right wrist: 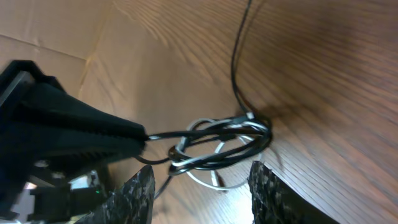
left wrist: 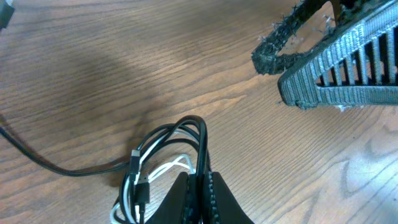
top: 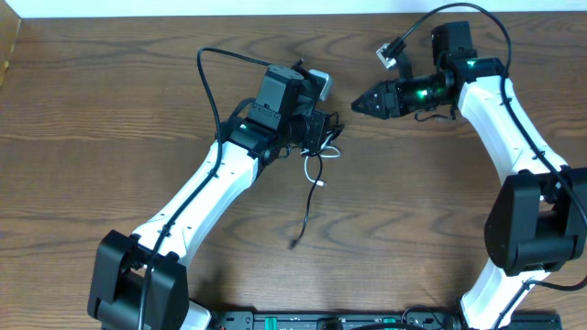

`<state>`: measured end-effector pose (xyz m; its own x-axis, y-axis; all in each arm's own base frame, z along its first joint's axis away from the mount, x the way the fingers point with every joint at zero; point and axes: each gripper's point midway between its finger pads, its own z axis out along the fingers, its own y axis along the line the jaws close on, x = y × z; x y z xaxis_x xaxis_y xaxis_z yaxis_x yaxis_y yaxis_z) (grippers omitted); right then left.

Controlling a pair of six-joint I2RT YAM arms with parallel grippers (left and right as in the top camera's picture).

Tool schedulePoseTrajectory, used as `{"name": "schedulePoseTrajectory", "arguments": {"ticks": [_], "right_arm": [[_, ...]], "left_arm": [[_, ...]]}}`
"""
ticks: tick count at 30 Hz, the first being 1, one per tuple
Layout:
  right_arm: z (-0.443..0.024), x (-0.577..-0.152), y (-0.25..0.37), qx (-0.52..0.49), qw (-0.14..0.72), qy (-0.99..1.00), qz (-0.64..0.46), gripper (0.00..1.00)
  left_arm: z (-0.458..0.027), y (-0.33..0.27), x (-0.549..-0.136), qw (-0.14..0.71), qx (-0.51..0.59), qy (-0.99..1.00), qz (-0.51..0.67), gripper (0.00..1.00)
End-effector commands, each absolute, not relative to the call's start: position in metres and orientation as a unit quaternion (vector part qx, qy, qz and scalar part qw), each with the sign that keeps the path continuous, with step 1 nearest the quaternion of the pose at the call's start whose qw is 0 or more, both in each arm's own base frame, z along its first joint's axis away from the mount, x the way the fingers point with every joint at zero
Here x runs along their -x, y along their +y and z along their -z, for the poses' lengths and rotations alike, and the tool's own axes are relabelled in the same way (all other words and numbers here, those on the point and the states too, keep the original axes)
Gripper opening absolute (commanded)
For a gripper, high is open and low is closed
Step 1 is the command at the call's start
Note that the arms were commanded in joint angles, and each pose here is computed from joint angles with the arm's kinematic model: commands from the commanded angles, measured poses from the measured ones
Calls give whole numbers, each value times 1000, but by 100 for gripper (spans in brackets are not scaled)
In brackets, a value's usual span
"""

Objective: Untangle cables

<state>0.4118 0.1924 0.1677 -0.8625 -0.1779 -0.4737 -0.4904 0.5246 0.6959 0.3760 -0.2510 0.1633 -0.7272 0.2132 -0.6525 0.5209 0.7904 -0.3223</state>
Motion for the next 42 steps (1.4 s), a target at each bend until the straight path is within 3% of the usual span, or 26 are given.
{"name": "schedulePoseTrajectory", "arguments": {"ticks": [1,6,14,21,25,30,35,40,42], "right_arm": [[-175,-411,202,182,165,858,-452,46],[-149,-420,194,132,153,909,-365,49],[-146,-421,214,238,198,893,-326,52],[-116,-450,190,55,195,955,-217,52],[-97,-453,186,31,181,962,-202,52],[-93,-452,194,60,176,957,-221,52],[-89,-447,186,60,164,961,-214,52],[-71,-419,171,210,123,955,-172,52],[-61,-415,165,217,110,957,-157,53]], "left_arm": [[-176,-253,-383,316,-180,891,273,7],[-210,-259,-390,360,-172,864,306,7],[-282,-255,-375,427,-172,820,341,7],[-314,-250,-364,453,-160,801,358,7],[-329,-249,-363,474,-162,787,362,7],[-312,-249,-365,452,-157,803,355,8],[-259,-254,-374,388,-146,844,339,8],[-222,-258,-382,350,-138,866,328,8],[-214,-258,-383,339,-130,872,328,9]]}}
